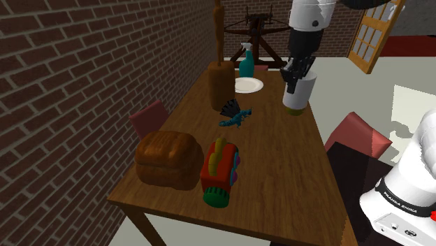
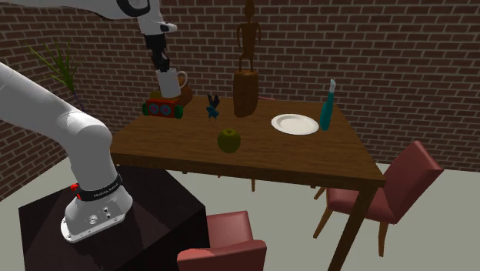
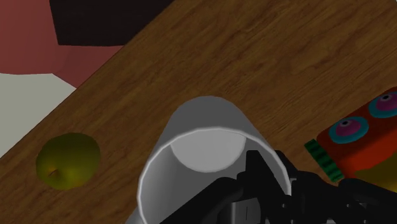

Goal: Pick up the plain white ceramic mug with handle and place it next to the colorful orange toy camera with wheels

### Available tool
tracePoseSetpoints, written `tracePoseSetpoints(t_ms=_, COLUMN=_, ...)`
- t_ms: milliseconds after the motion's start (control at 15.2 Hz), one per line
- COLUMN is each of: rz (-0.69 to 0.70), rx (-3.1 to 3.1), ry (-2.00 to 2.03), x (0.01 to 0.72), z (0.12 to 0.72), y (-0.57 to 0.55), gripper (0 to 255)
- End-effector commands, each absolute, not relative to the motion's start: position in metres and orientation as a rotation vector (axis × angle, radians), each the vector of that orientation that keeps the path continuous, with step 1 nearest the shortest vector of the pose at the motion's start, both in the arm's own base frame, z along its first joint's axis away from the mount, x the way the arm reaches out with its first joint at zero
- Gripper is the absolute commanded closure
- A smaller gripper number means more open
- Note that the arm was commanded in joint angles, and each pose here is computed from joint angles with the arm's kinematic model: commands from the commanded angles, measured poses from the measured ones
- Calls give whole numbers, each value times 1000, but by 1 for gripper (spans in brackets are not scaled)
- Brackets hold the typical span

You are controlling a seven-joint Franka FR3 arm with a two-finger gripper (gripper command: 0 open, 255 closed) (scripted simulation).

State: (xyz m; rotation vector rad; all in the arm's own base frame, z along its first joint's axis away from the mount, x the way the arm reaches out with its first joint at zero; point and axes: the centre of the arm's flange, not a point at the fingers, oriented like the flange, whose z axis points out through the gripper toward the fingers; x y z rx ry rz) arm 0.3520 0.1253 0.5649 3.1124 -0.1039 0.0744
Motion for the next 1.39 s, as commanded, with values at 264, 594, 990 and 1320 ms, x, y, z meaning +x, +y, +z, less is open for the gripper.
tracePoseSetpoints(t_ms=264, rz=75, rx=3112, ry=-106, x=316, z=569, y=194, gripper=255)
tracePoseSetpoints(t_ms=594, rz=75, rx=3112, ry=-106, x=309, z=548, y=205, gripper=255)
tracePoseSetpoints(t_ms=990, rz=75, rx=3112, ry=-106, x=309, z=516, y=205, gripper=255)
tracePoseSetpoints(t_ms=1320, rz=75, rx=3112, ry=-106, x=309, z=490, y=205, gripper=255)
